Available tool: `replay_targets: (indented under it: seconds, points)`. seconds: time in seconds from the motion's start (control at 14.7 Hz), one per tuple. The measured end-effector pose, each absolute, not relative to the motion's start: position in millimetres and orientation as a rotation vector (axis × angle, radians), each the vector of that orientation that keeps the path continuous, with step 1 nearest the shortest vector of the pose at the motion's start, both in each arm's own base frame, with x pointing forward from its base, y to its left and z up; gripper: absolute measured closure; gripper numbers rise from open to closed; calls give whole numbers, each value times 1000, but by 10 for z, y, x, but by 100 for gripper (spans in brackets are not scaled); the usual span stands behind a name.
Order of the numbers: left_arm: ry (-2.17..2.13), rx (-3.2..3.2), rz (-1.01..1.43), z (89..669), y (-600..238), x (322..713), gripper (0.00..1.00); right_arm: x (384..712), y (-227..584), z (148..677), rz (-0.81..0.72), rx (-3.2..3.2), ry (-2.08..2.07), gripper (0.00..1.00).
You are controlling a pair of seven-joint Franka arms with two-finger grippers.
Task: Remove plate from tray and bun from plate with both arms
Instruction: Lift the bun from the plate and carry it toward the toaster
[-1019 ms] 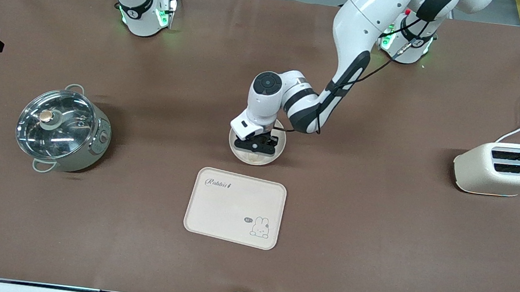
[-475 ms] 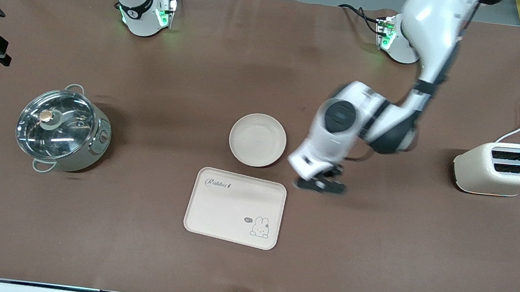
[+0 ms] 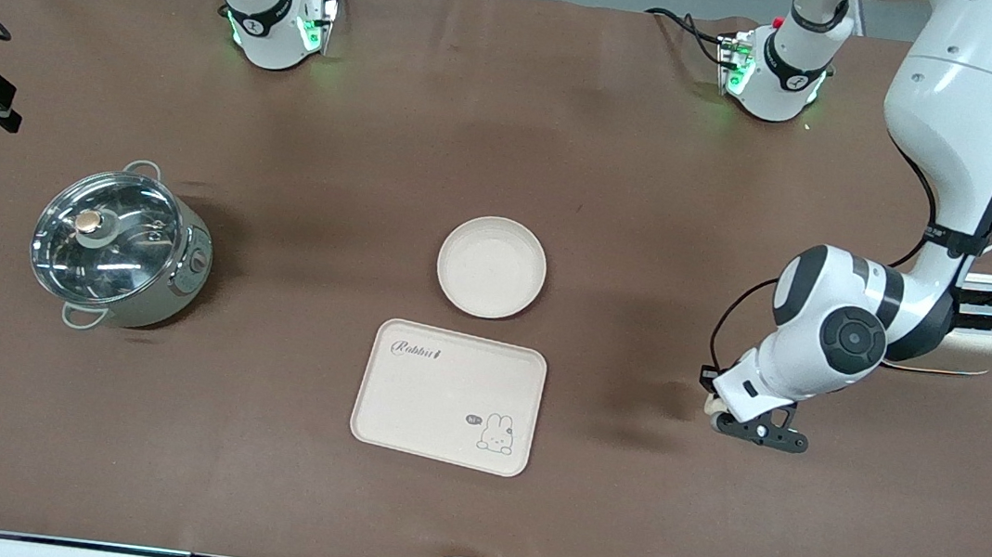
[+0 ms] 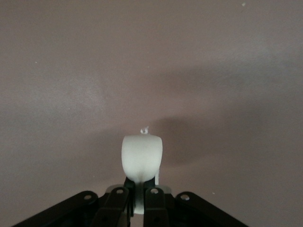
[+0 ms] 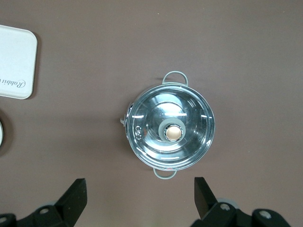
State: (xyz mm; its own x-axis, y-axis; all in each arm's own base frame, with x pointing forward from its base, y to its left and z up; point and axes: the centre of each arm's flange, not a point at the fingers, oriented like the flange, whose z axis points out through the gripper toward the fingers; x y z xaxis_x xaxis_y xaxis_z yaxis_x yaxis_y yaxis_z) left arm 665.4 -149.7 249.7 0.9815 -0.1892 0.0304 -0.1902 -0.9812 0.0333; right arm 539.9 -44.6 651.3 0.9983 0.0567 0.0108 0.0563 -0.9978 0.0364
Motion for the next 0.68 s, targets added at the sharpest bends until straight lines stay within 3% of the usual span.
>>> replay_targets:
  seconds: [0.27,0.54,0.61,0.68]
  points:
    - [-269,3064,122,2104,-1378,6551,48,5399,-449,6505,18,3115,83,0]
    - [-233,3065,159,2209,-1222,6610,9,5370,-697,6490,18,3161,-10,0]
    - [-225,3066,169,2252,-1184,6623,1,5362,-752,6485,16,3165,-27,0]
    - [-221,3067,176,2281,-1163,6632,0,5356,-781,6478,13,3168,-37,0]
